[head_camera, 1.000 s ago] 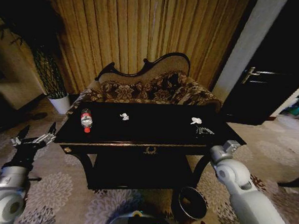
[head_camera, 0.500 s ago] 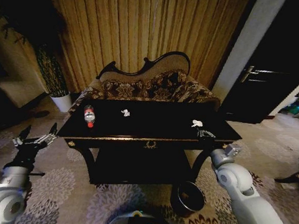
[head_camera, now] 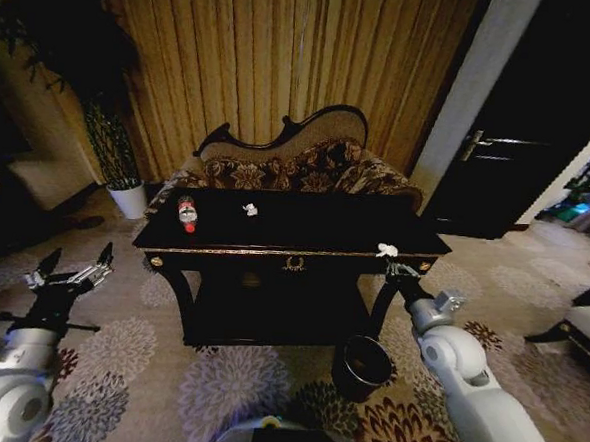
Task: Move to the front of the table and place the trash on the table into the trash bin.
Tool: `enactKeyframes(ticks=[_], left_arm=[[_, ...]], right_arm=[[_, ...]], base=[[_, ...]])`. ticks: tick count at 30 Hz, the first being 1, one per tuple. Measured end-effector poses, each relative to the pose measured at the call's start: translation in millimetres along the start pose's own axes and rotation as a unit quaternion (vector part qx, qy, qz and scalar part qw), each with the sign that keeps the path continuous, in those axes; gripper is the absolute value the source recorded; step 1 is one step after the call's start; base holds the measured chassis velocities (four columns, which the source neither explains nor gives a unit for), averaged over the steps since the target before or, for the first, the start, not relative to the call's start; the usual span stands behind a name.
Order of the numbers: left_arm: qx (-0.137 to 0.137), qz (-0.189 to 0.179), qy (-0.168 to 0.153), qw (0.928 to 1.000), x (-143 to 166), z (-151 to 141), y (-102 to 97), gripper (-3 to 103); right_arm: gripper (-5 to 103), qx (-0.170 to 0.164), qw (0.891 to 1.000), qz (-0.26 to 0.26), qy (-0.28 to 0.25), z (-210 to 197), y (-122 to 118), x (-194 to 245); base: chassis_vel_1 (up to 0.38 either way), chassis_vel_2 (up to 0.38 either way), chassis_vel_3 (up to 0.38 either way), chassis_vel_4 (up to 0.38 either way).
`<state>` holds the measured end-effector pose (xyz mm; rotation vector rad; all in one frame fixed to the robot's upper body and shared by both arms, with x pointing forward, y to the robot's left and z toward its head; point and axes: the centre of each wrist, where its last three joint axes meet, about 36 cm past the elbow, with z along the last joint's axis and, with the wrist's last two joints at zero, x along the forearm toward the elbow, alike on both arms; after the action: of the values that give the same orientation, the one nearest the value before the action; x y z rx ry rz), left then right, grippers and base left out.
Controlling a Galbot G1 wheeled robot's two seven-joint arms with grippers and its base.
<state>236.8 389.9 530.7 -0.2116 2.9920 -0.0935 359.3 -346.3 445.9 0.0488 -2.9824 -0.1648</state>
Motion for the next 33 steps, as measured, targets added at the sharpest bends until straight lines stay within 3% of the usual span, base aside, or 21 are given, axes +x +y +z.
enactKeyframes(ticks=[6,7,13,18,25,32,33], left_arm=[[0.003,-0.001,0.003,1.0,0,4,0.1,100],[0.005,0.0,0.004,1.0,0,6,-0.7,100],[0.006,0.003,0.005,1.0,-1,11,-4.1,100],[0.003,0.005,0.001,1.0,-1,10,-2.2,100],[0.001,-0.001,-0.002,1.0,0,10,2.8,100],[0.002,-0.003,-0.002,1.0,0,11,4.0,100],[0.003,-0.002,-0.003,1.0,-1,11,3.8,100]], right_arm=[[1,-0.013,0.996,0.037,0.08,38,-11,8],[1,-0.019,0.992,0.054,0.112,55,-15,9],[1,-0.006,0.977,0.107,0.186,120,-36,-9],[1,0.003,0.968,0.129,0.215,155,-52,-22],[1,0.031,0.947,0.168,0.271,211,-82,-30],[-1,0.04,0.941,0.173,0.287,226,-84,-27],[4,0.044,0.94,0.173,0.289,228,-83,-27]], base=[[0.0,0.0,0.0,0.0],[0.0,0.0,0.0,0.0],[0.0,0.0,0.0,0.0],[0.0,0.0,0.0,0.0],[0.0,0.0,0.0,0.0],[0.0,0.0,0.0,0.0],[0.0,0.0,0.0,0.0]])
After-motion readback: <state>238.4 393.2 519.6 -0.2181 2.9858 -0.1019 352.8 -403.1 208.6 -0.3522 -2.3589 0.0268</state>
